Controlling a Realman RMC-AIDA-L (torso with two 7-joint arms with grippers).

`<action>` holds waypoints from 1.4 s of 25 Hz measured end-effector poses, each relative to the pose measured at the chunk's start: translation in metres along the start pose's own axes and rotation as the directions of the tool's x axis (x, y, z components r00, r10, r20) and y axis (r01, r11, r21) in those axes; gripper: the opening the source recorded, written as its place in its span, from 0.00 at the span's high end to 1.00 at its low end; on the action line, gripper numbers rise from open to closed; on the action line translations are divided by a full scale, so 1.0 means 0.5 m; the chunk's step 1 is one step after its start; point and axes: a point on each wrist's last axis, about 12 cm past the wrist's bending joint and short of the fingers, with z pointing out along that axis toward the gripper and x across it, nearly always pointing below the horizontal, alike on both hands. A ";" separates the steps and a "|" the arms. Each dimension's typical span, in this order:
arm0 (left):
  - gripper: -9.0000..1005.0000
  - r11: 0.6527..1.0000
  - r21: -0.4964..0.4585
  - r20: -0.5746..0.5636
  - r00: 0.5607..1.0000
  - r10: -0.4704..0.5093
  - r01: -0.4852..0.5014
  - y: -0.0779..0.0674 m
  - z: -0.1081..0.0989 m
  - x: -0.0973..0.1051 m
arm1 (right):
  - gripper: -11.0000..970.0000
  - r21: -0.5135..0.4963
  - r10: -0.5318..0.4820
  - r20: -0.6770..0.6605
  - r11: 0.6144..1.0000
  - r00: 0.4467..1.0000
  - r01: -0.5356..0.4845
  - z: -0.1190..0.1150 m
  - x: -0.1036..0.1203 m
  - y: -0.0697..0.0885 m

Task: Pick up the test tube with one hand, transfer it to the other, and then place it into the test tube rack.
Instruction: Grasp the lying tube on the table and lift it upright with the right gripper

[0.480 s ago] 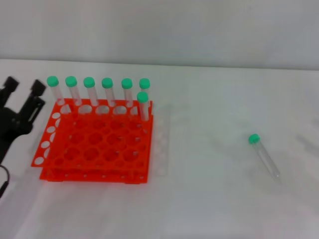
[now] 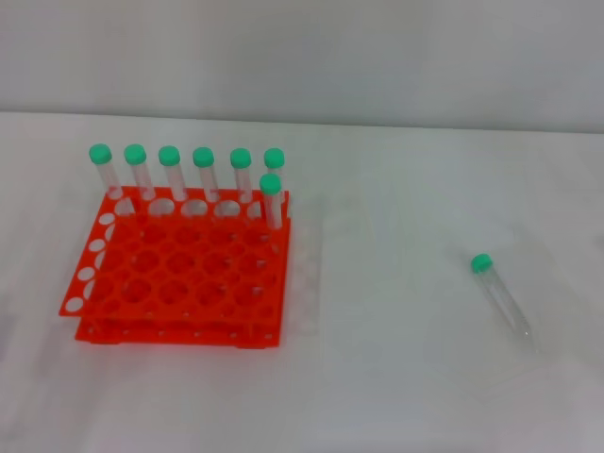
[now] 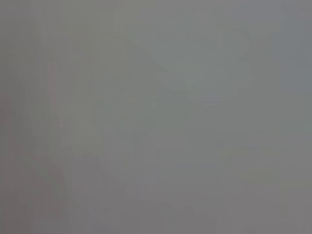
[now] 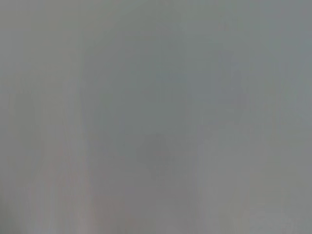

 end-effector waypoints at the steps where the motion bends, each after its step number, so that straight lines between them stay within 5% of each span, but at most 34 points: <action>1: 0.27 0.999 -0.046 0.017 1.000 0.014 -0.013 0.011 -0.012 -0.007 | 0.18 0.051 -0.005 0.000 0.999 1.000 0.005 0.003 0.000 -0.012; 8: 0.27 0.996 -0.090 0.025 0.999 0.027 -0.025 0.025 -0.035 -0.018 | 0.18 0.009 -0.027 -0.031 1.000 0.999 0.027 0.016 -0.010 -0.001; 14: 0.28 0.997 -0.070 0.002 1.000 0.030 -0.030 0.028 -0.025 -0.014 | 0.18 -0.049 -0.092 -0.225 0.995 0.970 0.083 0.063 -0.062 0.040; 21: 0.28 0.999 -0.028 -0.036 0.999 0.033 -0.034 0.024 -0.006 -0.004 | 0.18 0.063 -0.201 -0.618 0.951 0.760 0.302 0.162 -0.134 0.152; 26: 0.28 0.999 -0.022 -0.061 0.998 0.029 -0.030 0.023 -0.002 0.003 | 0.18 0.056 -0.136 -0.732 0.964 0.667 0.259 0.197 -0.149 0.205; 35: 0.28 0.999 0.030 -0.083 0.996 0.017 -0.015 0.010 0.016 0.013 | 0.18 0.084 -0.026 -0.872 0.976 0.489 0.201 0.237 -0.075 0.219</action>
